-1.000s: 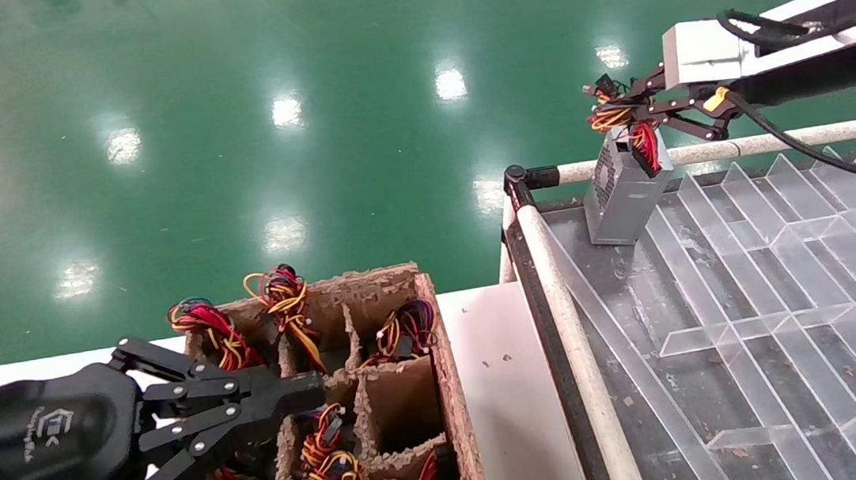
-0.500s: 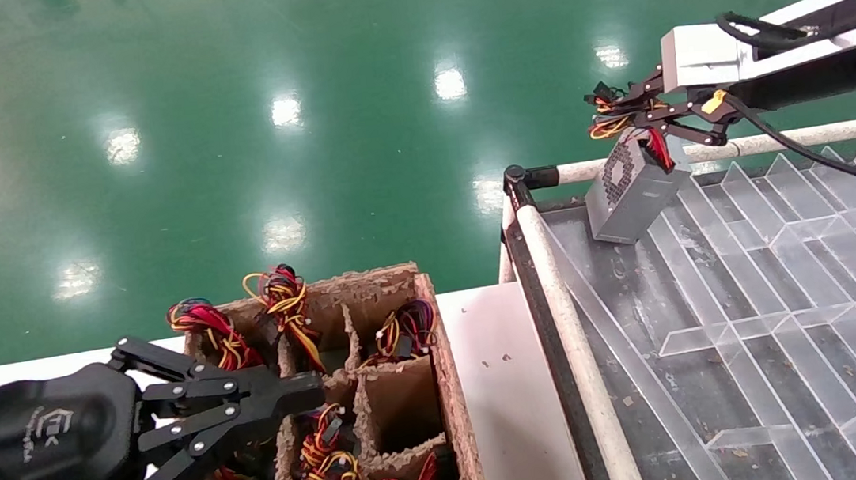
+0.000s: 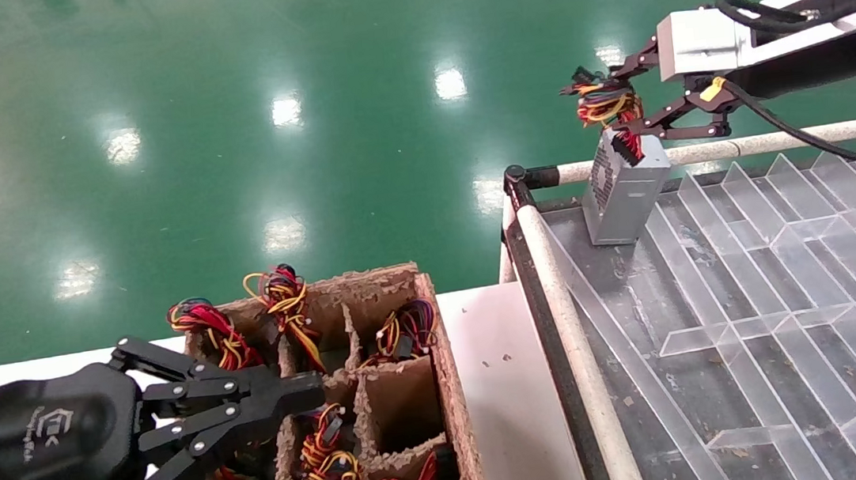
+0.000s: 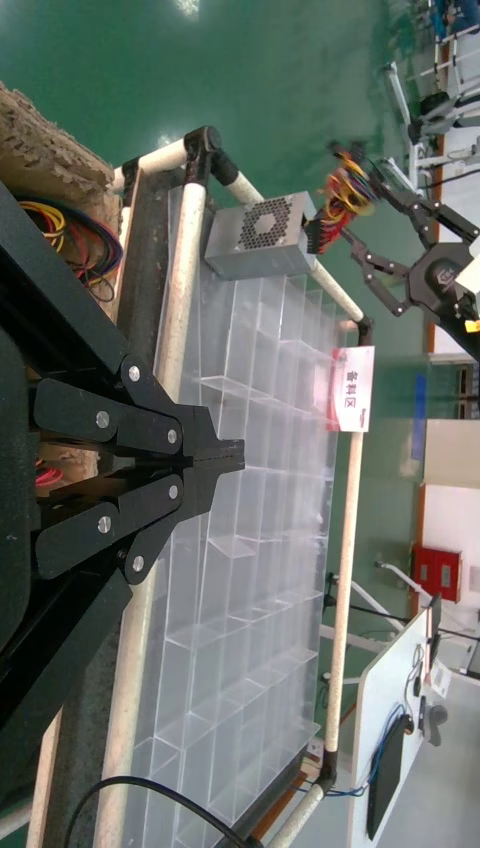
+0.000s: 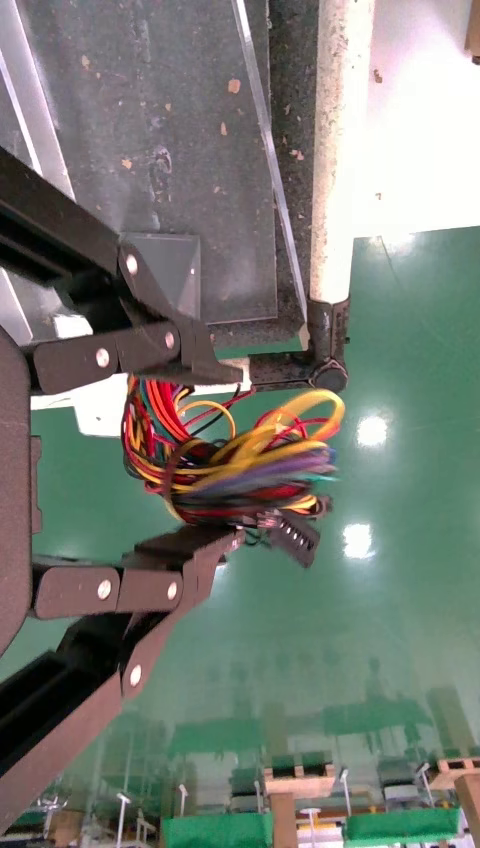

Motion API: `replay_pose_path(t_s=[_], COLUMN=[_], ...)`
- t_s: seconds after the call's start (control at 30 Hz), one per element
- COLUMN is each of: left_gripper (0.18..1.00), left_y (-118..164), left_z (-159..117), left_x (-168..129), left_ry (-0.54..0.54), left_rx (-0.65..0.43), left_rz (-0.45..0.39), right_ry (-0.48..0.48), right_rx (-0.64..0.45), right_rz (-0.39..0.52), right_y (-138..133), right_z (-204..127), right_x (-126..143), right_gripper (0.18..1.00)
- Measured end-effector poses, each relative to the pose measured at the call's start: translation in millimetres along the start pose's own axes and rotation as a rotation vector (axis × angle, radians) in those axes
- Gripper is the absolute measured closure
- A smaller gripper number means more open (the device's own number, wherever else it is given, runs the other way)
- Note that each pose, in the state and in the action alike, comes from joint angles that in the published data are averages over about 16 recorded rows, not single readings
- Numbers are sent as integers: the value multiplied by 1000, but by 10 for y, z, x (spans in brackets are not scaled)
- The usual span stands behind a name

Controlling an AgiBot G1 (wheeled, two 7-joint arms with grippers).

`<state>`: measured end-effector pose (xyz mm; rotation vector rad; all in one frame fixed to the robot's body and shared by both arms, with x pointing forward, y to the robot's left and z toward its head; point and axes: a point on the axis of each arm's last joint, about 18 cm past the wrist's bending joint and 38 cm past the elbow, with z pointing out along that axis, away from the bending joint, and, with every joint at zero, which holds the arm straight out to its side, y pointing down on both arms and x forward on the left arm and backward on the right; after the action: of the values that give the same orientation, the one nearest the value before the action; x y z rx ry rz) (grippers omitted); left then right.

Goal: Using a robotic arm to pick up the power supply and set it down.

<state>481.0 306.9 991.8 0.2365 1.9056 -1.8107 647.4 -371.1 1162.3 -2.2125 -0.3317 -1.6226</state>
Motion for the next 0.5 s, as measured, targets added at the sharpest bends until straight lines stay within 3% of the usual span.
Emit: replay_pose_path(t_s=[0.5], left_gripper=[993], left_y=[0], left_z=[0], left_x=[0], left_ry=[0], left_rx=[0], left_rz=[0], right_ry=[44], right_rx=[40], right_rz=[-39], right_y=[-179], right_z=[-147], right_x=[211], right_gripper=[404])
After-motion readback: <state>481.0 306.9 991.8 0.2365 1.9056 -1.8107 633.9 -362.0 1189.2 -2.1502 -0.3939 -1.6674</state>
